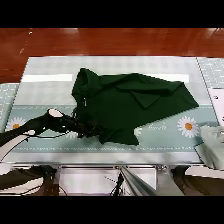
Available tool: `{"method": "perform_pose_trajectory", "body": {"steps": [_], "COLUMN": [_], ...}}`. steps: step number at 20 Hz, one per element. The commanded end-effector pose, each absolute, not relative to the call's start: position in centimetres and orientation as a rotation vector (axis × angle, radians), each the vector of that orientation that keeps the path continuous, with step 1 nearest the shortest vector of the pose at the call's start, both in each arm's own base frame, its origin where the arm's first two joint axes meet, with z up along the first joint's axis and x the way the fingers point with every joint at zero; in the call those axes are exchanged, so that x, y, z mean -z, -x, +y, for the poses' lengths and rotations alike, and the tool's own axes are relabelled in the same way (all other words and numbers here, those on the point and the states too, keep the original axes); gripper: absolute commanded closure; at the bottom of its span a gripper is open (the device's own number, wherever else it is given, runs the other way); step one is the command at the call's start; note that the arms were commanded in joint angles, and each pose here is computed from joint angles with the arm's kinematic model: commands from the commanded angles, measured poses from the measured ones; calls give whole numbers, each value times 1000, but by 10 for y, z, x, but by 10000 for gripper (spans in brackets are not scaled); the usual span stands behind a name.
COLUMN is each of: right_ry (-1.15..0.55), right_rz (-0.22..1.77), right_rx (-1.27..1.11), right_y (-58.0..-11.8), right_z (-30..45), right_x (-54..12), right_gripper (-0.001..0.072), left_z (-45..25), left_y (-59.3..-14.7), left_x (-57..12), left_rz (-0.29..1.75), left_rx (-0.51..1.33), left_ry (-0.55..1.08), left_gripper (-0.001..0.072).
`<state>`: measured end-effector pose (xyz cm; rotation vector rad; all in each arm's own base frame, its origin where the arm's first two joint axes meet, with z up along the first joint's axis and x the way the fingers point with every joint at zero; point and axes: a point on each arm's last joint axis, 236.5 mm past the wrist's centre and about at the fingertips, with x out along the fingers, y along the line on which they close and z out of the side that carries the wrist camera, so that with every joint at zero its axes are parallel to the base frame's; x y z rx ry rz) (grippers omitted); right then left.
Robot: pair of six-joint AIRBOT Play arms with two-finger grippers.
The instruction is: Fold the shirts.
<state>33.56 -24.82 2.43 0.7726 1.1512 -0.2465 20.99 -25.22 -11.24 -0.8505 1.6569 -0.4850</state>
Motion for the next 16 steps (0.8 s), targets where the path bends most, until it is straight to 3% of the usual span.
{"method": "perform_pose_trajectory", "body": {"steps": [1,4,8,16], "right_ry": [-950,-994,-912,-824], "right_rz": [1169,1319,1462,1471], "right_rx": [65,1,-50,32], "right_y": [-354,-345,-351,-373], "right_z": [-216,-197,-170,-167], "right_x": [-4,39,82,108], "right_gripper": [229,230,230,230], "left_z": [-255,-255,-255,-256], "left_y": [-206,-205,-205,-206], "left_x": [108,107,107,106], "left_rz": [1670,1672,1671,1660], "left_rx": [506,509,508,526], "left_ry": [860,860,860,852], "left_gripper": [681,681,681,681]}}
